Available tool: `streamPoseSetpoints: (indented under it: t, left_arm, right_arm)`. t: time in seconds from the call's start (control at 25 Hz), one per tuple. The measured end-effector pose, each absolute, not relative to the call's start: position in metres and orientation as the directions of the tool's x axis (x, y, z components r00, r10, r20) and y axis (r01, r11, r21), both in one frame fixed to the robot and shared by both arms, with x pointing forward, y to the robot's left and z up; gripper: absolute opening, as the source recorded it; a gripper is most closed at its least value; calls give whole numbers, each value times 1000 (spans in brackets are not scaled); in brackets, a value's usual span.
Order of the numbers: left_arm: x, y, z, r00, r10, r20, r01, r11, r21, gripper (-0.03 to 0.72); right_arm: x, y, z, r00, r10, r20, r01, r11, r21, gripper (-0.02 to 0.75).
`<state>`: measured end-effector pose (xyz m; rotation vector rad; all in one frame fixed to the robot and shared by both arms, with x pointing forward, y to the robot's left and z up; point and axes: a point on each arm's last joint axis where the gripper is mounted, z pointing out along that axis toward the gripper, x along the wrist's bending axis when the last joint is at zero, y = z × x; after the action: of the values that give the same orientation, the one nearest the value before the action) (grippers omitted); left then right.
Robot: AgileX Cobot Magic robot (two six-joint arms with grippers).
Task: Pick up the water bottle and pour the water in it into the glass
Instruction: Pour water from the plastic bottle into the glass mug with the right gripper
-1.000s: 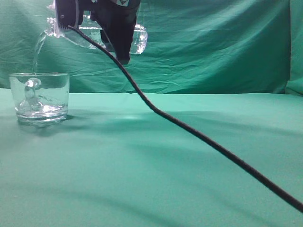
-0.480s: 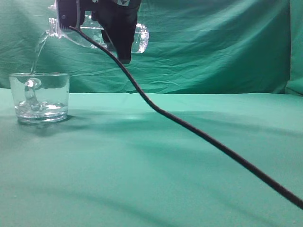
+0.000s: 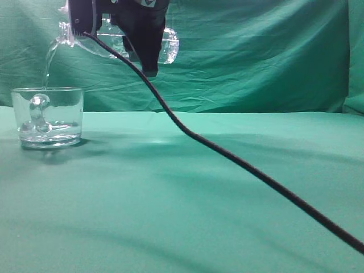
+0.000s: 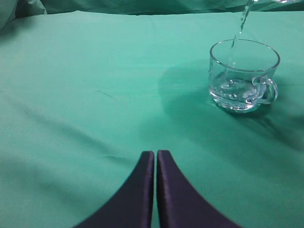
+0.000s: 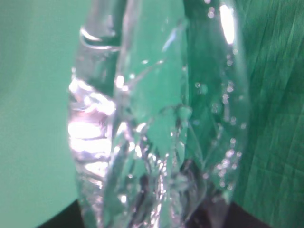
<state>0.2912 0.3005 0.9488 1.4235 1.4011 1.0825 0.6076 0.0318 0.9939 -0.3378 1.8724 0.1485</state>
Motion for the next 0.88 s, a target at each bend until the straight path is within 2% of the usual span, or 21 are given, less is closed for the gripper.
streamPoseSetpoints:
  t: [0.16,0.4,0.68,0.88]
  left_arm:
    - [291,301,949,1,1000,20,272,-19,962,0]
    - [291,301,949,1,1000,20,272,-19,962,0]
    - [291,301,949,1,1000,20,272,-19,962,0]
    - [291,301,949,1,1000,20,272,-19,962,0]
  right_arm:
    - [608,31,993,-300,-146,-943,-297,953,-53,276]
    - [606,29,988,-394,-31,-919,-225,972,64,276]
    - [600,29,978,-555,314,-771,-25,920,392,276]
    - [599,25,993,-533,607,-589,159,756,635,276]
